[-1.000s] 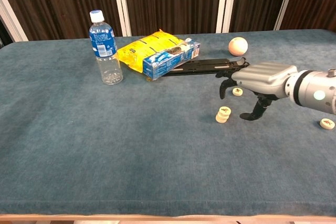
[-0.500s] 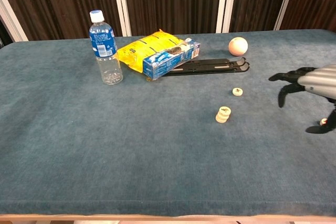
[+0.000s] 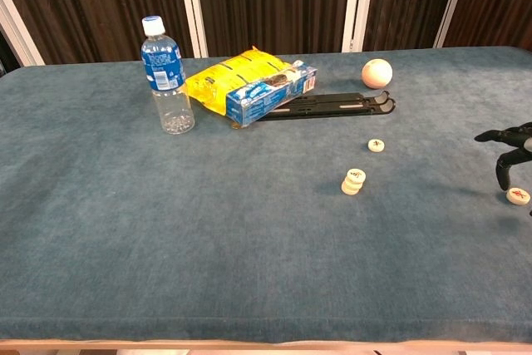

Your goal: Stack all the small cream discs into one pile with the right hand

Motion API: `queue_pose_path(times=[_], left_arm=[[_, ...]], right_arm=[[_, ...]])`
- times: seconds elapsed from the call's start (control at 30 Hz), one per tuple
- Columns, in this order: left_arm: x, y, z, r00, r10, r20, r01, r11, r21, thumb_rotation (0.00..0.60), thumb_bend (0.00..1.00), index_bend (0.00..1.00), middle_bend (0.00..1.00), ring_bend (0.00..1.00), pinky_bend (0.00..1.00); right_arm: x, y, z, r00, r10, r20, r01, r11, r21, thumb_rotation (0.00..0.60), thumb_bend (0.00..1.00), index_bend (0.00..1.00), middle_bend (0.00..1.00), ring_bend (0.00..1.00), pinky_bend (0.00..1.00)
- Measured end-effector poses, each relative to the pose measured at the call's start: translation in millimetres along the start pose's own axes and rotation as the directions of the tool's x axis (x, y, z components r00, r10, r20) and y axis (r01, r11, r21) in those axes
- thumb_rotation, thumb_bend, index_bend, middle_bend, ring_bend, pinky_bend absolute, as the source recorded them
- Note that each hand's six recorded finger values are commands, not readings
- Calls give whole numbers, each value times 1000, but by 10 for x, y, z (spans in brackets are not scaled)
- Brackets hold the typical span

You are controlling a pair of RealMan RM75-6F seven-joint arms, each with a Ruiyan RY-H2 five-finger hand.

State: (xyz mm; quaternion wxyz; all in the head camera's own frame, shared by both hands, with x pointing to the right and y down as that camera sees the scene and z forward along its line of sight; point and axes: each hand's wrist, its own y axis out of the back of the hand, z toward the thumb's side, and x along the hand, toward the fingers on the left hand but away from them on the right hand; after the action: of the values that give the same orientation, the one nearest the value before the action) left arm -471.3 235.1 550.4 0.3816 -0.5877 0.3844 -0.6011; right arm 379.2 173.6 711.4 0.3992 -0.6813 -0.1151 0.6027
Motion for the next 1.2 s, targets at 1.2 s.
queue_pose_path(times=[1.2], left_arm=[[-18, 15, 0, 1000, 2, -1, -2, 1000, -2, 600, 378, 0, 0, 0, 94]], right_arm=[[-132, -87, -90, 998, 19, 52, -19, 1000, -7, 600, 466, 612, 6, 0, 0]])
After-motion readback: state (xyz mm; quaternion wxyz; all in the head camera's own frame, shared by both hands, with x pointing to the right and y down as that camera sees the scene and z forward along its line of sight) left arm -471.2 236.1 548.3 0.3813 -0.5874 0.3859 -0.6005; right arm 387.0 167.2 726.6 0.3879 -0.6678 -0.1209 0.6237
